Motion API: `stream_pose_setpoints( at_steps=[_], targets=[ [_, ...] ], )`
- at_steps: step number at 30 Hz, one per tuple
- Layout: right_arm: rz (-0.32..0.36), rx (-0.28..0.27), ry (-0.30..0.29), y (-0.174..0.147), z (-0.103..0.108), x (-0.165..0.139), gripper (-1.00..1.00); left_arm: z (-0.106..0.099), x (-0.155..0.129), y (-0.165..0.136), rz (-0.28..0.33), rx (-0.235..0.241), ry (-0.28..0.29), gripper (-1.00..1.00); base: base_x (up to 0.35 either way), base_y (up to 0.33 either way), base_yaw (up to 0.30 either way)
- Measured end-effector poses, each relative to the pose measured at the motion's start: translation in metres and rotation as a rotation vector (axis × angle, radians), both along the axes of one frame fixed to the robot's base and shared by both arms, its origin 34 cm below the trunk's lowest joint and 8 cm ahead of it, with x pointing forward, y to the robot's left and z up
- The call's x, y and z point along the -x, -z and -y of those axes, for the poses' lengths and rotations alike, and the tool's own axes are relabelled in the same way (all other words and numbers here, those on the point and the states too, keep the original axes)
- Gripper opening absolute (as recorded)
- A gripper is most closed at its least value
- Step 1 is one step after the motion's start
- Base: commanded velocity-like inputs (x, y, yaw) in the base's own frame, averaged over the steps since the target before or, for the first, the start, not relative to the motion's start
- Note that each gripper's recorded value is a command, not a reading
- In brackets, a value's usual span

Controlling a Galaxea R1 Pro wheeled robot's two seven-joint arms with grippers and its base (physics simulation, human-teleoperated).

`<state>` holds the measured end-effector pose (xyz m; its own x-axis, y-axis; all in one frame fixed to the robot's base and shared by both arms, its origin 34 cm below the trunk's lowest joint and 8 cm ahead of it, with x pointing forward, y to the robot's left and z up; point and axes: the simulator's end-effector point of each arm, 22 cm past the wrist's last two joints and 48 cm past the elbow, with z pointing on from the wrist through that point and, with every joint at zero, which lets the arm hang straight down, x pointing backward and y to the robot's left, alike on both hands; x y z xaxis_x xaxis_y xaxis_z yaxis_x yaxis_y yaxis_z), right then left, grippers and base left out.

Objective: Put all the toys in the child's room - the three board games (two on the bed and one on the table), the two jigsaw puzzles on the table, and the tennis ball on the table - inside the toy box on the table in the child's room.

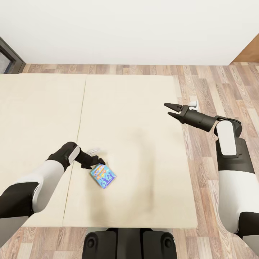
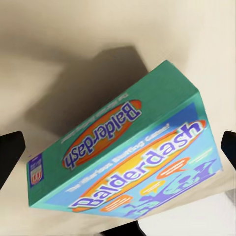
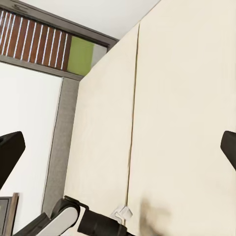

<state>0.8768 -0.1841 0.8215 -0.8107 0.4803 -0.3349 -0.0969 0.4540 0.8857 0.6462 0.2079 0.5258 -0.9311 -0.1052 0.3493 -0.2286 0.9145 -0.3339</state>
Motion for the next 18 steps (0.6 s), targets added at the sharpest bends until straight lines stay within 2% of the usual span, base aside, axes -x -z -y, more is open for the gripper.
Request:
stream_pose_setpoints(
  at_steps=[8, 18],
  targets=[
    [0.0, 0.0, -0.001, 0.0, 0.0, 0.0, 1.0, 0.007, 0.005, -0.001, -0.009, 0.036, -0.014, 1.0, 0.0, 0.0, 0.0],
    [0.0, 0.001, 0.0, 0.0, 0.0, 0.0, 1.0, 0.017, 0.018, 0.001, -0.028, 0.055, -0.01, 1.0, 0.0, 0.0, 0.0]
  ],
)
